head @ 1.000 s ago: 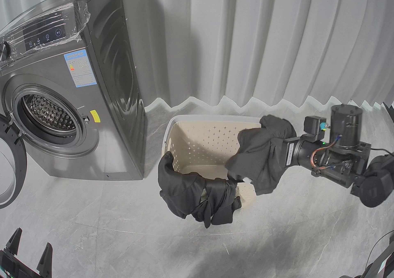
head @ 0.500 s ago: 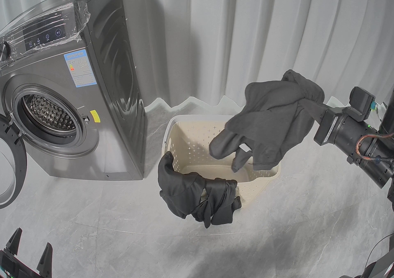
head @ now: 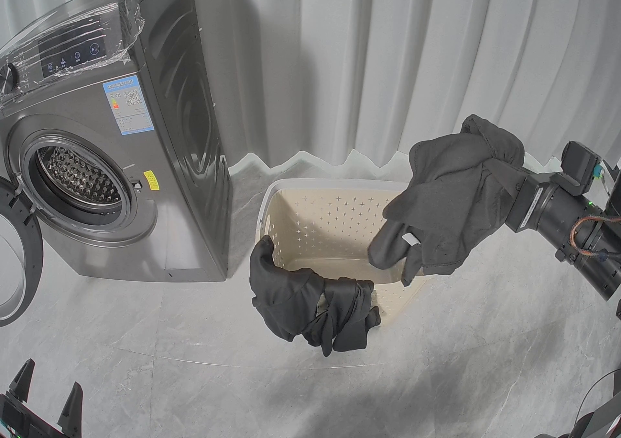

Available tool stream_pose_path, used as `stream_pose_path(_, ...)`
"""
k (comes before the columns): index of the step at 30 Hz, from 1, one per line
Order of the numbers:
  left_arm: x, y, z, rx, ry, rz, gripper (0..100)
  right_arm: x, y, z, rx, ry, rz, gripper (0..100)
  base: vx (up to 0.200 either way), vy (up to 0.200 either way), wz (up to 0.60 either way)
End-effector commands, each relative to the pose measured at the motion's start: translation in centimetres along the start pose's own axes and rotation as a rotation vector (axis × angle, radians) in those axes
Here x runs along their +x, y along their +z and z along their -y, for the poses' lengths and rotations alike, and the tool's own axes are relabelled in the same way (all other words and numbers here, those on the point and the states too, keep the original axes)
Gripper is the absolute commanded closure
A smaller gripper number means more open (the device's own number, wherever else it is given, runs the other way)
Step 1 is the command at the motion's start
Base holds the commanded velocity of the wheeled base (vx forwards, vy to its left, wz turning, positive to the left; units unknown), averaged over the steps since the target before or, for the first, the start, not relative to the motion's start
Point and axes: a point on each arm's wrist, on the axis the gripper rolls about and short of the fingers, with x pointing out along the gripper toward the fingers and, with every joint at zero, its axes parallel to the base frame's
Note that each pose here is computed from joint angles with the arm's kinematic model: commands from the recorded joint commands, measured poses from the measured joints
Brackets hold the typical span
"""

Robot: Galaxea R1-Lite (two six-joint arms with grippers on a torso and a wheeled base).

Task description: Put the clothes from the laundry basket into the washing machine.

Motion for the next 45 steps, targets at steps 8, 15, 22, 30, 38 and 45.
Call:
stream_pose_path(8,-0.03,-0.46,-0.02,0.0,-0.001,0.002,0,-1.11,-0.13,0.13,0.002,0.047,-0.007,100,-0.05,0.0,0.0)
stream_pose_path(15,-0.03,-0.46,-0.02,-0.003,-0.001,0.002,0,-1.5,0.17,0.32,0.005,0.044,0.004,100,0.0,0.2,0.0)
stream_pose_path(22,-0.03,-0.46,-0.02,-0.003,-0.001,0.002,0,-1.32,-0.13,0.24,0.01,0.067,-0.008,100,0.0,0.2,0.0)
stream_pose_path(30,-0.03,-0.46,-0.02,-0.003,-0.001,0.002,0,-1.38,-0.31,0.24,0.013,0.069,-0.016,100,0.0,0.2,0.0)
stream_pose_path(38,-0.03,-0.46,-0.02,-0.003,-0.001,0.002,0,-1.41,-0.16,0.22,0.014,0.071,-0.011,100,0.0,0.2,0.0)
stream_pose_path(45,-0.03,-0.46,-0.02,-0.003,-0.001,0.002,0,-1.41,-0.28,0.24,0.013,0.07,-0.015,100,0.0,0.2,0.0)
